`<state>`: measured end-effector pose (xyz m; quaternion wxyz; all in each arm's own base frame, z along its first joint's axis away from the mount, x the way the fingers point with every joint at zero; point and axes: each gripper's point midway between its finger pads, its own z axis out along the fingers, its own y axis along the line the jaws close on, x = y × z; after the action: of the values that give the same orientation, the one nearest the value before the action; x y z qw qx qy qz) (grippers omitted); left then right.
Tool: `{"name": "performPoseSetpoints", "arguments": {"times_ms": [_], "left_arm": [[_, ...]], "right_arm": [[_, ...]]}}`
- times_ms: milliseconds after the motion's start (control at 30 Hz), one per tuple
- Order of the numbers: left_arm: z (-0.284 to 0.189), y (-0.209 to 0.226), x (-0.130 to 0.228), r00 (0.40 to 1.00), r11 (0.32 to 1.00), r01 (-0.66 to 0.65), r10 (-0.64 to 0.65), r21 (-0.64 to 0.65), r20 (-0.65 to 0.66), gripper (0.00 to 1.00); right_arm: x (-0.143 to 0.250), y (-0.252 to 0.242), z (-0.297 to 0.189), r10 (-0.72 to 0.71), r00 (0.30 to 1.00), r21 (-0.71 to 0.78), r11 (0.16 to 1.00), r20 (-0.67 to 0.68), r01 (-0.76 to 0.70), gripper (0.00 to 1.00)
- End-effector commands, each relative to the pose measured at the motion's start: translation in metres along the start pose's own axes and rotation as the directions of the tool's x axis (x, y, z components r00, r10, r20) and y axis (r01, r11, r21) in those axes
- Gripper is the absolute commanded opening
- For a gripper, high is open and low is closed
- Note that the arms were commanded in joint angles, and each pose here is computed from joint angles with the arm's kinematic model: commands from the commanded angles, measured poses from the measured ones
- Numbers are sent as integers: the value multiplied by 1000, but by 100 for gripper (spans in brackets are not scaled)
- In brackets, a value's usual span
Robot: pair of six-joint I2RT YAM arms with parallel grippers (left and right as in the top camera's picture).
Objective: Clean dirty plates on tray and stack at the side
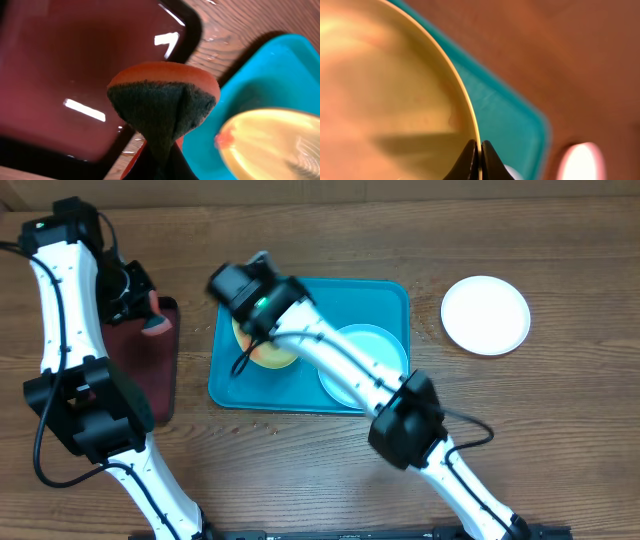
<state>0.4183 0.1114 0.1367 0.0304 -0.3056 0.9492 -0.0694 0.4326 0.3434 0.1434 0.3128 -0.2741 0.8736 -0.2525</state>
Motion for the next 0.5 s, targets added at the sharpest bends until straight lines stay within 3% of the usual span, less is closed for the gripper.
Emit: {"name": "performPoseSetpoints", "arguments": {"times_ms": [0,233,467], "left_arm": [[-20,7,-4,998,1000,-10,11,-21,54,4],[-20,14,-4,999,1000,6,-5,-25,50,4],[-20,14,-4,999,1000,5,-4,-26,48,4]], "right_arm": [[-23,-62,-46,-86,992,342,938,95,48,4],[-28,-75,-70,-294,956,500,831,19,246,4],[-34,-92,-80,-281,960,596,772,9,221,4]]}}
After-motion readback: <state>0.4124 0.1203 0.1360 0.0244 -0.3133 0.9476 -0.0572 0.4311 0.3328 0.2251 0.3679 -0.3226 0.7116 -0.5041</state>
